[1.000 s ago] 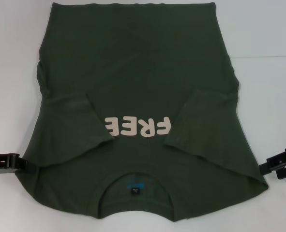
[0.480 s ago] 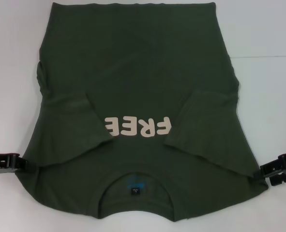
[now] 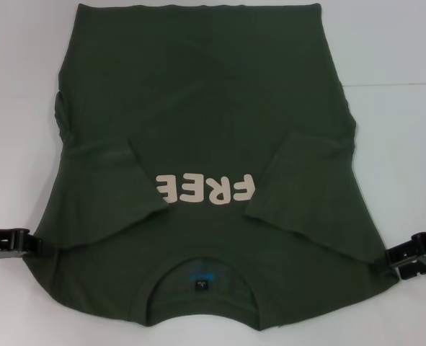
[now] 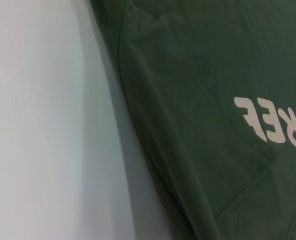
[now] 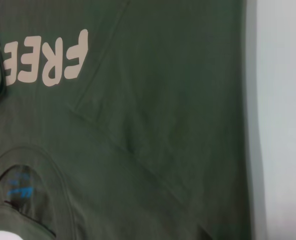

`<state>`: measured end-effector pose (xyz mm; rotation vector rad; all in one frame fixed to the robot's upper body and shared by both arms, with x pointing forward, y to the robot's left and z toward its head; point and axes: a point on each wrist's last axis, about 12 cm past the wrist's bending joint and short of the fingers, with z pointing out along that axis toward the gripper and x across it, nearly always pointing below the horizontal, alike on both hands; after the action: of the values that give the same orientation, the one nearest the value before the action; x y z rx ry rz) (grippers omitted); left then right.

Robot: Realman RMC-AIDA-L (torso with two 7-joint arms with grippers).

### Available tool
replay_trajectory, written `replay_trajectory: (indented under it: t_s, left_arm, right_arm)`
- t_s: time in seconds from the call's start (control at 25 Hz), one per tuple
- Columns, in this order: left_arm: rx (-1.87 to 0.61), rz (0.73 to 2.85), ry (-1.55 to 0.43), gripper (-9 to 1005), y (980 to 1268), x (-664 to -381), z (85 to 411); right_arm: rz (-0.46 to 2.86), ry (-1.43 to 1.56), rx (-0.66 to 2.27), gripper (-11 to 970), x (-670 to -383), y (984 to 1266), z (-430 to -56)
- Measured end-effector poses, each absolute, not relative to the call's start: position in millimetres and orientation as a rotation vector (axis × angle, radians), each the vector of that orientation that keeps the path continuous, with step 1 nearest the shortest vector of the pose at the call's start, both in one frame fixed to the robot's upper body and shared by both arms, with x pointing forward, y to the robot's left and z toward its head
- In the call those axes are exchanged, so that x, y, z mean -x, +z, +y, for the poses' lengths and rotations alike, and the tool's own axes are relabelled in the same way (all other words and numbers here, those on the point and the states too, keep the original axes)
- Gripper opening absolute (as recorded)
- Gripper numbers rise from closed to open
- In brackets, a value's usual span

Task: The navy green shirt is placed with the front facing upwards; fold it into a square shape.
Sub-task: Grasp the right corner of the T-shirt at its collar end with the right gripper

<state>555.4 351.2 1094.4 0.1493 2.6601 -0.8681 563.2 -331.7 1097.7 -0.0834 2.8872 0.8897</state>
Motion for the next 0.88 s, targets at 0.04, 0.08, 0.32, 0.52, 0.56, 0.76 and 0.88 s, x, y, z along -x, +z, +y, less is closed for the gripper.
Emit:
replay_trajectory:
  t_s: [0.04,0.08,0.32,0.52,0.56,0.76,0.88]
  left_arm:
    - [-0.15,2.66,-0.869,37,1094.4,-555.5,351.1]
    - [-0.15,2.66,-0.869,37,1094.5,-555.6,350.9]
    - [-0.151,2.659,-0.868,38,1094.7,-556.0,350.8]
    - [-0.152,2.658,-0.867,40,1094.9,-556.5,350.6]
    - [-0.152,2.658,-0.866,40,1095.0,-556.5,350.6]
    - [-0.151,2.658,-0.865,41,1095.0,-556.7,350.7]
    - [-0.151,2.657,-0.864,42,1095.0,-556.7,350.7]
  right_arm:
    - [2.887,0.892,0.084,642,-563.1,1097.4,-331.3]
    - [2.887,0.894,0.084,642,-562.9,1097.0,-331.0]
    - [2.887,0.899,0.085,641,-562.5,1095.1,-329.2]
    - [2.885,0.902,0.087,641,-562.5,1094.5,-328.2]
    - [2.884,0.904,0.087,641,-562.4,1094.3,-327.8]
    - [2.883,0.91,0.094,643,-562.1,1093.3,-326.2]
    - [2.879,0.921,0.094,643,-562.0,1092.6,-325.3]
